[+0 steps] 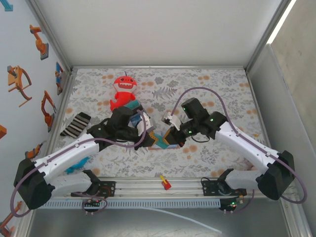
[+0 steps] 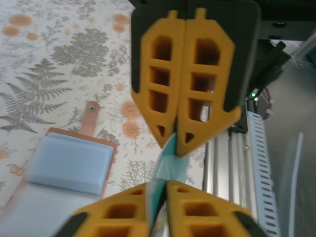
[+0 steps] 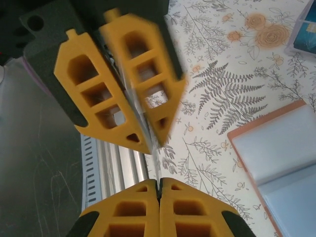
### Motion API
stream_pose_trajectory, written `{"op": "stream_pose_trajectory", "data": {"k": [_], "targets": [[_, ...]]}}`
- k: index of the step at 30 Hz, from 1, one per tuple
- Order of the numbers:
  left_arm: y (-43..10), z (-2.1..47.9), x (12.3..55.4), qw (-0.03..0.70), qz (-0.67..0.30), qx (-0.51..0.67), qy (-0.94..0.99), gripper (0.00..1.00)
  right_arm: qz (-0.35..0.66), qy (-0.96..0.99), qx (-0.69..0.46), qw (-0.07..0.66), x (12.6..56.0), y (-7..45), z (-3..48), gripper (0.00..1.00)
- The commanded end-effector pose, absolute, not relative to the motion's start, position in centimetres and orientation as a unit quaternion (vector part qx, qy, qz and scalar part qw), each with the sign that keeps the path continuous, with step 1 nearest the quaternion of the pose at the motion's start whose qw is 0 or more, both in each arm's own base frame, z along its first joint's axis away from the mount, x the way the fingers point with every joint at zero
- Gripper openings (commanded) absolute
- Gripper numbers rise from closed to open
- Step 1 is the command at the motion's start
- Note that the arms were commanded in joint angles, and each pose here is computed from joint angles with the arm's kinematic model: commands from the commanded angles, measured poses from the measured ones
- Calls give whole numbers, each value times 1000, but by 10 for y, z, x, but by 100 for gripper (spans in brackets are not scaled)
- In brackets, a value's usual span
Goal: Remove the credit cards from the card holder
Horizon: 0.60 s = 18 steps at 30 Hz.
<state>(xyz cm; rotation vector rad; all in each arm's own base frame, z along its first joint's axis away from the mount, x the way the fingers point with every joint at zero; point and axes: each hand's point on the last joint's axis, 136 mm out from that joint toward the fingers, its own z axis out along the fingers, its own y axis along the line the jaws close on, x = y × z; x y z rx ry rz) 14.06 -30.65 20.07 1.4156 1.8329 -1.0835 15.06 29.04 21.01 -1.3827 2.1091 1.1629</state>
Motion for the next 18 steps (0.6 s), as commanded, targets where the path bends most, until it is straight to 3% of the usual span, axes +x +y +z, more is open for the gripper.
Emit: {"op": "stream_pose_trajectory", "data": {"k": [1, 4, 8, 18], "targets": [[-308, 211, 133, 282, -422, 547, 665, 0, 427, 725, -508, 183, 145, 295, 224, 0], [-305, 210, 132, 285, -421, 546, 666, 0, 422, 727, -506, 195, 148, 295, 226, 11], [-300, 211, 135, 305, -411, 535, 673, 0, 398, 743, -485, 233, 158, 289, 227, 36], [-278, 254, 156, 443, -409, 416, 680, 0, 410, 755, -398, 321, 173, 281, 245, 49]]}}
